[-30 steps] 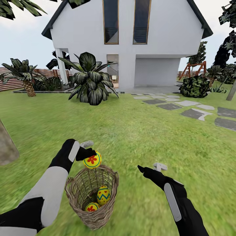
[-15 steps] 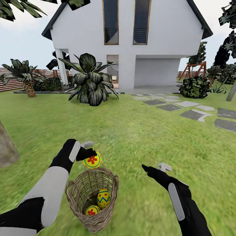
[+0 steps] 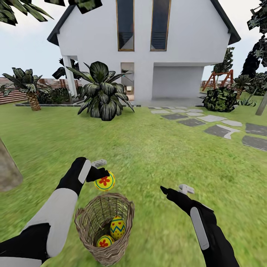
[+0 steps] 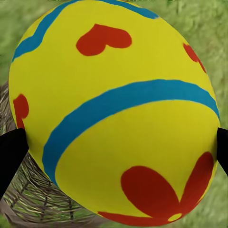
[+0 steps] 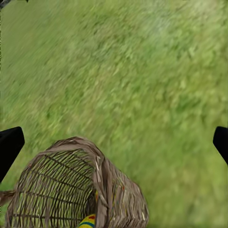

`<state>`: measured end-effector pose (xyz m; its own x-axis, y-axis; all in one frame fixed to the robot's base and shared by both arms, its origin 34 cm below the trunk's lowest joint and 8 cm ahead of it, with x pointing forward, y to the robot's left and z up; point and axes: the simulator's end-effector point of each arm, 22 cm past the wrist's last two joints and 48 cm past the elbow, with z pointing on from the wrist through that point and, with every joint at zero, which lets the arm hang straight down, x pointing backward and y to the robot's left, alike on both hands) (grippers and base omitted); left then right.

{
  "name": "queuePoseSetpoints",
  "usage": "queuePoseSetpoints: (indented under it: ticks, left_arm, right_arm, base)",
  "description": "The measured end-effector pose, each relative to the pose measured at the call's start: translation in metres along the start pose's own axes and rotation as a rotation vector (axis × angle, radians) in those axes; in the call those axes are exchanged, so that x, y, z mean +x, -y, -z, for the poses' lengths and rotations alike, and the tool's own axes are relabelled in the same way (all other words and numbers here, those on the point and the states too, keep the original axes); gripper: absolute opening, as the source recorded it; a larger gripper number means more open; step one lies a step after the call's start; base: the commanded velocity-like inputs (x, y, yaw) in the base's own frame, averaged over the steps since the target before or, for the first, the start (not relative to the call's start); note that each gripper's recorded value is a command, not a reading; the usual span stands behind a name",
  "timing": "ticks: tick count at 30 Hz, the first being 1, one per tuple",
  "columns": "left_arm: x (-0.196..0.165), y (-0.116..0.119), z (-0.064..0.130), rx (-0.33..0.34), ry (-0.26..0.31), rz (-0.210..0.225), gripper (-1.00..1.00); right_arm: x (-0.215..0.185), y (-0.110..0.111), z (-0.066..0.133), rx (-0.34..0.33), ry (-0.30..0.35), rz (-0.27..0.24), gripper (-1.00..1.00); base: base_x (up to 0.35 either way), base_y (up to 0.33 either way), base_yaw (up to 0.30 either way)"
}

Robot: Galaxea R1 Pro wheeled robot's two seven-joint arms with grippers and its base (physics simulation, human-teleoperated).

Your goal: Take the three Easter eggs out of the wicker basket on the lawn in the garden, then place them on the lawn next to a single tree (choose any tree) so that all three eggs are next to the same tree and none are left in the basket.

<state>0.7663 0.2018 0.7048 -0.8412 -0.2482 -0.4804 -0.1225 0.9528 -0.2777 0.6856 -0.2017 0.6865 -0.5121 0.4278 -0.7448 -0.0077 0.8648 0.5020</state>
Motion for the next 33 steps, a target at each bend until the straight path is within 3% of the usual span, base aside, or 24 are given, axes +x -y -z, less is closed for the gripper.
queuePoseSetpoints:
  ticks: [33]
  left_arm:
    - [-0.039,0.017,0.049,0.004,-0.003,0.008,-1.0]
  right_arm:
    - [-0.055,-0.034,0.02,-0.003,0.0,0.004,1.0]
  base:
    - [0.0,0.0,0.0]
